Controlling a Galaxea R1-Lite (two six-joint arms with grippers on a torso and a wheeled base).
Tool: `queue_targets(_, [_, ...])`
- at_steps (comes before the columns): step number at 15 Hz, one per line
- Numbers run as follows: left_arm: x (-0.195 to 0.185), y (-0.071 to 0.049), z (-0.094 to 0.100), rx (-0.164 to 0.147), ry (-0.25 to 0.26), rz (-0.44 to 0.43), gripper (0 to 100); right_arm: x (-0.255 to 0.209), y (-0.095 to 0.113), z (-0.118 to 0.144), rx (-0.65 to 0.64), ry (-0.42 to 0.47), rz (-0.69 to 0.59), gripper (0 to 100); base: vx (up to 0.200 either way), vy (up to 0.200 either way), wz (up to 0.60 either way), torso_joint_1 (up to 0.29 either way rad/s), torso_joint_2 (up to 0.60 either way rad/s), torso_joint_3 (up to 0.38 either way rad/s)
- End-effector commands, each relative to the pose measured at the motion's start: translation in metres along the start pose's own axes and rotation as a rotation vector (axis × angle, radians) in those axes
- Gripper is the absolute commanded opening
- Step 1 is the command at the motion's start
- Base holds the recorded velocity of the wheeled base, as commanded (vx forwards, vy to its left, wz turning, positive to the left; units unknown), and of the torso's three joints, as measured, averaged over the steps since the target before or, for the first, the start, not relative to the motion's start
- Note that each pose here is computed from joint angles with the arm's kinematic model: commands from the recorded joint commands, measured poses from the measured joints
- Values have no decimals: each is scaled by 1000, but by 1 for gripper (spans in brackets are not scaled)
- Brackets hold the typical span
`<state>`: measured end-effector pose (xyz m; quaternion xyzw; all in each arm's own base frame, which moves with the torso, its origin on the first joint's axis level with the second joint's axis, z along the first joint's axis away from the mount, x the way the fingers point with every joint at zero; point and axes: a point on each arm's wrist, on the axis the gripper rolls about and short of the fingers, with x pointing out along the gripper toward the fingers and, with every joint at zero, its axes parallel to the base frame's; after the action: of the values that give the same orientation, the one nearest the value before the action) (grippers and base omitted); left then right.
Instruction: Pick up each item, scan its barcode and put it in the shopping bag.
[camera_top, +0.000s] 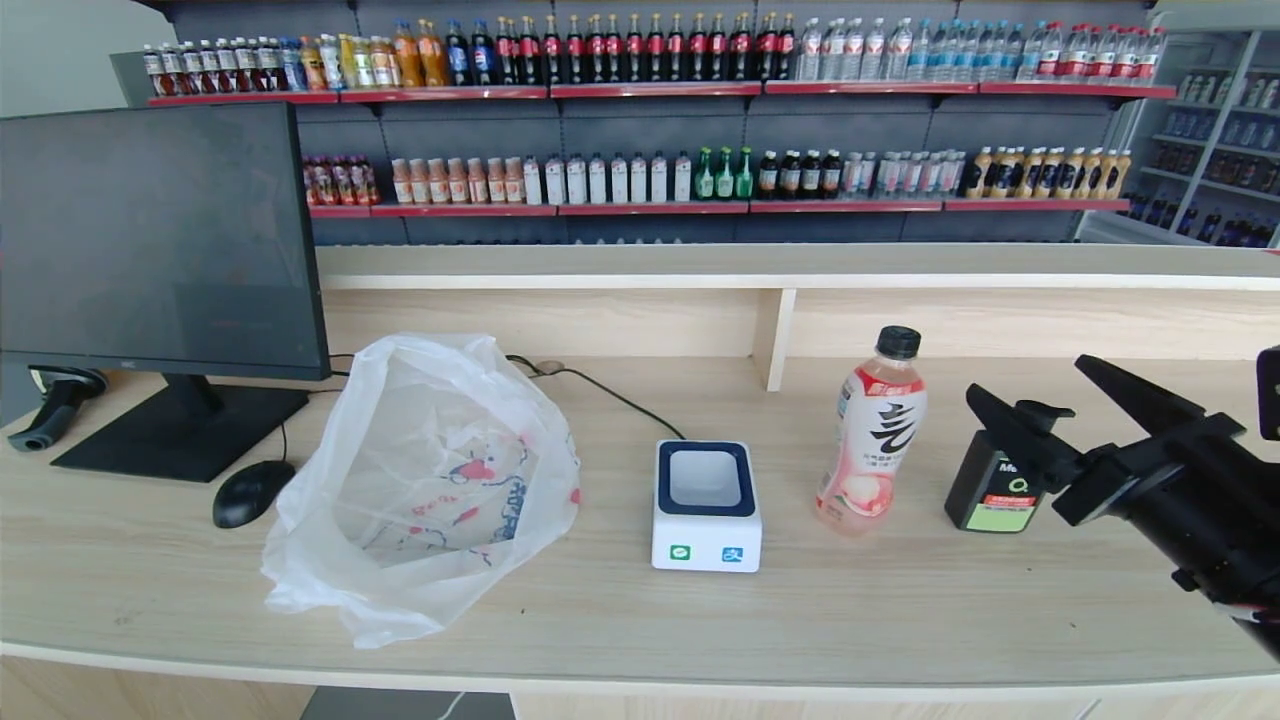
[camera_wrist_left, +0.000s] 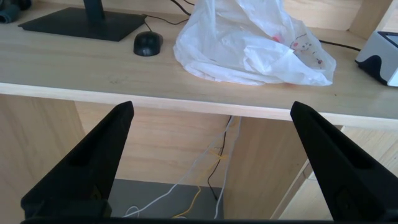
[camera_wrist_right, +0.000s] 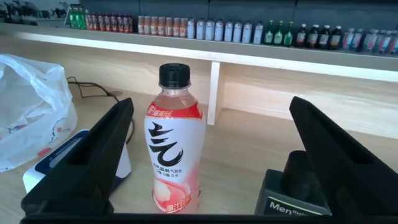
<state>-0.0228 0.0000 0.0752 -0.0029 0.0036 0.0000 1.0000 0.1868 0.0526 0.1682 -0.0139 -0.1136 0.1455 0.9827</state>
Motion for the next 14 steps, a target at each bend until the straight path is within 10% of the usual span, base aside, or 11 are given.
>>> queue_targets(1, [0, 0, 0, 0, 0, 0, 100, 0, 7, -8, 6, 38, 33, 100, 0, 0, 0, 0, 0, 0])
queue_targets(14, [0, 0, 0, 0, 0, 0, 100, 11, 38, -41, 85, 194, -72, 100, 0, 0, 0, 0, 0, 0])
